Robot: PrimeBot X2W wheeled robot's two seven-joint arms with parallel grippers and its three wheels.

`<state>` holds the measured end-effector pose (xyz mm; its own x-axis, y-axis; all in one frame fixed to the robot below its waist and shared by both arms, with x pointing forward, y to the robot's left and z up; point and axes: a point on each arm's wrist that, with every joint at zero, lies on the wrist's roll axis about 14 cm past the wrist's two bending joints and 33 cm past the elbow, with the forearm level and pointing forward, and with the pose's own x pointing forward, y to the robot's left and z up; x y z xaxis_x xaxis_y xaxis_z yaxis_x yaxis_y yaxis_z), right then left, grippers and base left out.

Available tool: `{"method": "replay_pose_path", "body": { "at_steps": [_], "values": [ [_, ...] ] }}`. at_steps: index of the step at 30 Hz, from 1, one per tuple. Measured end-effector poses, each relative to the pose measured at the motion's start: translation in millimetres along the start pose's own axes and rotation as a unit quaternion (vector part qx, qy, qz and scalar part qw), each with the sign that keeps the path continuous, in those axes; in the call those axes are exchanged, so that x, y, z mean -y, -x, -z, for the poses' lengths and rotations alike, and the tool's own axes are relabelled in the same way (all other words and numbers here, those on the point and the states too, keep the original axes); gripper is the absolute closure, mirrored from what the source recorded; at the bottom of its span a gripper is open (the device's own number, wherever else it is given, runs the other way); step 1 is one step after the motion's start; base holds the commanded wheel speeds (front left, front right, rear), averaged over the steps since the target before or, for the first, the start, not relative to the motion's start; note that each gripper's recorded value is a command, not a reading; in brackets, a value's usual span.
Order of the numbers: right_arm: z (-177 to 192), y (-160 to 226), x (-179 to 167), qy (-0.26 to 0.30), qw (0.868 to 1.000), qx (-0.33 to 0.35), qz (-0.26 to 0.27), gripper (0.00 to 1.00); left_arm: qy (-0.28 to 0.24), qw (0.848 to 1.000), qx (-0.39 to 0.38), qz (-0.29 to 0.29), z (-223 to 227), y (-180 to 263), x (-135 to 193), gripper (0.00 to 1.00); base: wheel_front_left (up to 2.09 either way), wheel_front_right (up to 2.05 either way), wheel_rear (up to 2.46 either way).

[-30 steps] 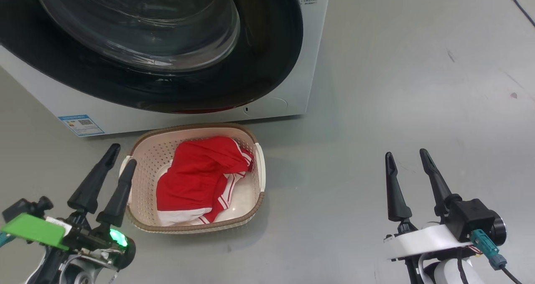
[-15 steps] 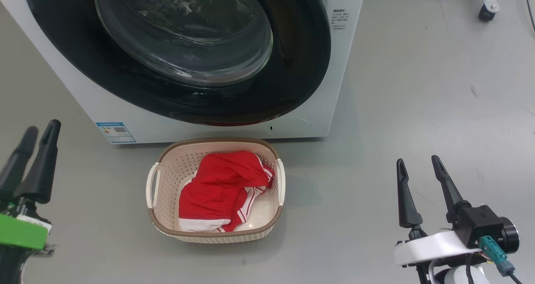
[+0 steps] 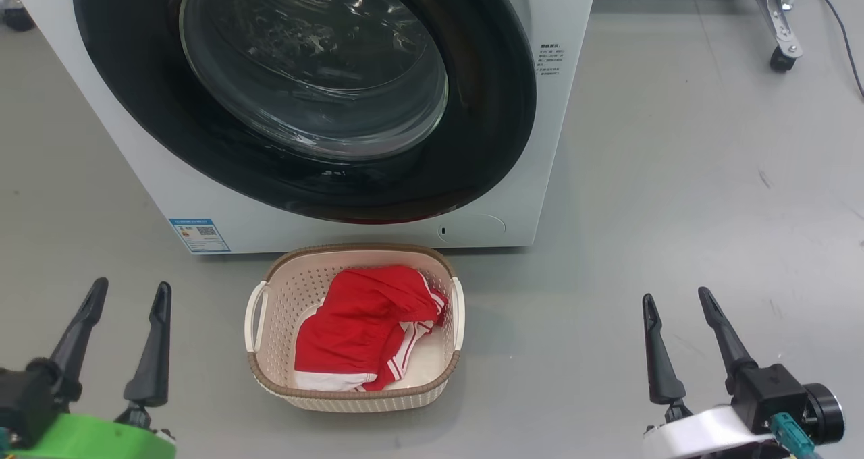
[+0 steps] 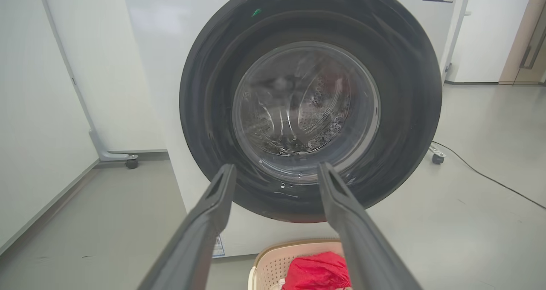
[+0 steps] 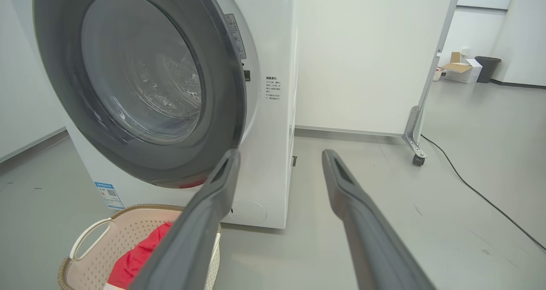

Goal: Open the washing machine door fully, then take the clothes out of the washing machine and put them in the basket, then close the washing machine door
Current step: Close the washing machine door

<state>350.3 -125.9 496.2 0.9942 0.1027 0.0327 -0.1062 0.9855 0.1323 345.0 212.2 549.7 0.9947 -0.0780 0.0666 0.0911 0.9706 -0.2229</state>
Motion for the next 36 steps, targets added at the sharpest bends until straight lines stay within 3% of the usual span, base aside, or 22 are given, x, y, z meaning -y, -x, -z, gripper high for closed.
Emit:
{"method": "replay_pose_path", "body": {
  "at_steps": [6, 13, 36],
  "values": [
    [6, 13, -1, 0.001, 1.000, -0.011, 0.002, 0.00, -0.031, 0.999, -0.022, -0.019, 24, 13, 6, 0.00, 0.00, 0.00, 0.00],
    [5, 23, 2, 0.001, 1.000, -0.011, 0.013, 0.00, -0.007, 0.999, -0.047, -0.018, 49, 21, 26, 0.00, 0.00, 0.00, 0.00],
    [4, 38, 10, -0.003, 0.999, -0.010, 0.035, 0.00, -0.004, 0.998, -0.051, -0.025, 60, 23, 37, 0.00, 0.00, 0.00, 0.00]
  ]
}}
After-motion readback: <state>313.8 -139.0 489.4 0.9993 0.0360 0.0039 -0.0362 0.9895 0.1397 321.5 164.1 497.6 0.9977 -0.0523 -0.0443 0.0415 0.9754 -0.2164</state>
